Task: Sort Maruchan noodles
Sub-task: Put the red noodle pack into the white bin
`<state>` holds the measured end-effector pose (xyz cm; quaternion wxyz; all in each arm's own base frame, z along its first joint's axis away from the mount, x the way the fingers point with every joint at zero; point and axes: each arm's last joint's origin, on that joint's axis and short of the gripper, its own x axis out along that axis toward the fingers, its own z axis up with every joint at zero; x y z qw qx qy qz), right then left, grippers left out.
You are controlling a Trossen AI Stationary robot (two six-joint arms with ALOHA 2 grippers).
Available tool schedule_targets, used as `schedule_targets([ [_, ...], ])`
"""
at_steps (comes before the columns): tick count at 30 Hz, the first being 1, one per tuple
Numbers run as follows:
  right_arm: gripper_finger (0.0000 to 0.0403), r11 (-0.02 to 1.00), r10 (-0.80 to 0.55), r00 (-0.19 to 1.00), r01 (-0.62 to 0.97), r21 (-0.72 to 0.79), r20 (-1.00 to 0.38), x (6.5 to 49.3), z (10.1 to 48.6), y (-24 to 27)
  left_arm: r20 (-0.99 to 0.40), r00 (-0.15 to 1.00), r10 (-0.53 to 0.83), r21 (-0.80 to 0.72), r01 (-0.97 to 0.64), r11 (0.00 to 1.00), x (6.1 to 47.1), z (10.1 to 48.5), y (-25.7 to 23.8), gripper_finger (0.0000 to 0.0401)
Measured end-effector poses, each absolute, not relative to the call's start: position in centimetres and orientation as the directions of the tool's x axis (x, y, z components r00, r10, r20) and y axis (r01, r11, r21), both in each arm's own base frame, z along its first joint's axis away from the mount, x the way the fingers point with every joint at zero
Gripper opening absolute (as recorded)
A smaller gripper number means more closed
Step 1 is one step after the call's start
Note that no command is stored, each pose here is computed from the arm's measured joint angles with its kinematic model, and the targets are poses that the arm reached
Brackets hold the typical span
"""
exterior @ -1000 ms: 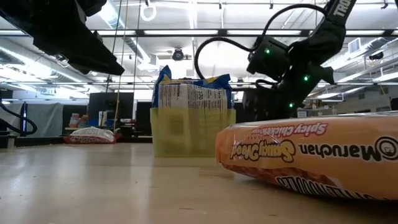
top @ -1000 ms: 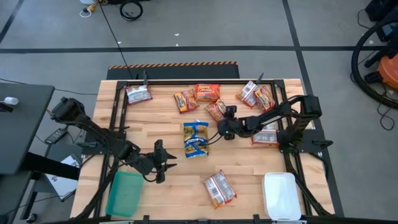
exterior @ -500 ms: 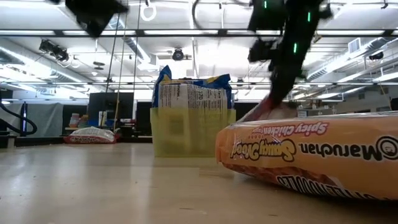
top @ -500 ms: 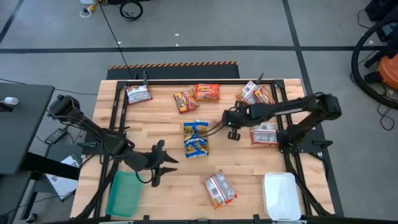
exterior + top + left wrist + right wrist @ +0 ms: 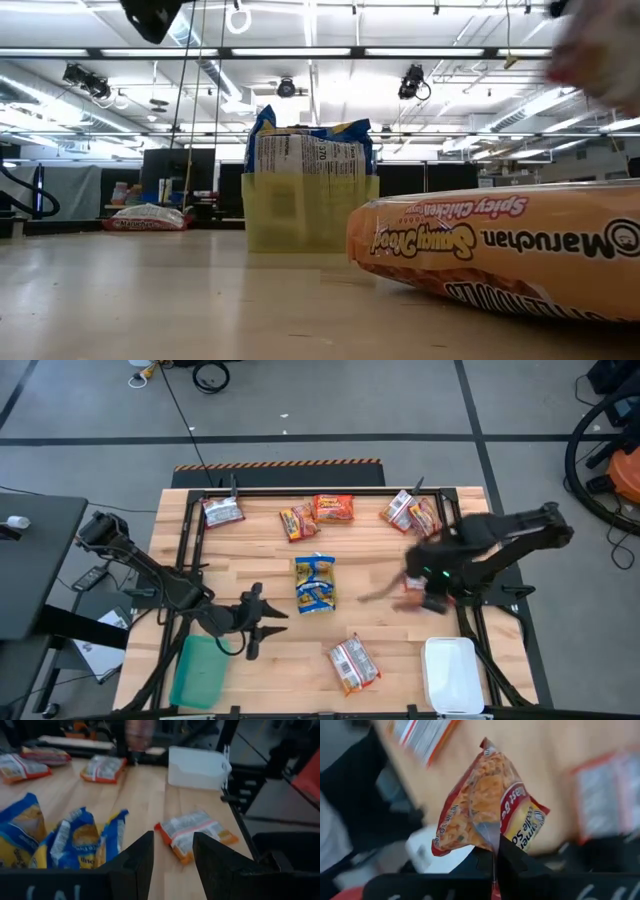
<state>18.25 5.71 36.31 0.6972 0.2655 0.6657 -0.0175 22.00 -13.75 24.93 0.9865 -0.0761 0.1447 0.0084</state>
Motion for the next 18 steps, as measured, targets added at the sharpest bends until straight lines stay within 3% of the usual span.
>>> schedule_targets([
  [6,0.0010,0.844,0.367,0.020,0.413,0.342,-0.930,15.0,35.9,10.8,-0.247,0.969,0.003,-0.173,-0.048,0.984,22.1,25.3,-13.8,0.0141],
  [12,0.0010,0.786,0.489,-0.021,0.444,0.430,-0.872,15.9,34.7,16.5,-0.246,0.969,0.004,-0.175,-0.048,0.983,22.1,25.4,-13.8,0.0141],
  [18,0.0010,0.796,0.481,-0.248,0.527,0.300,-0.841,16.5,31.3,21.3,-0.253,0.967,0.023,-0.210,-0.078,0.975,22.3,24.9,-14.0,0.0141],
])
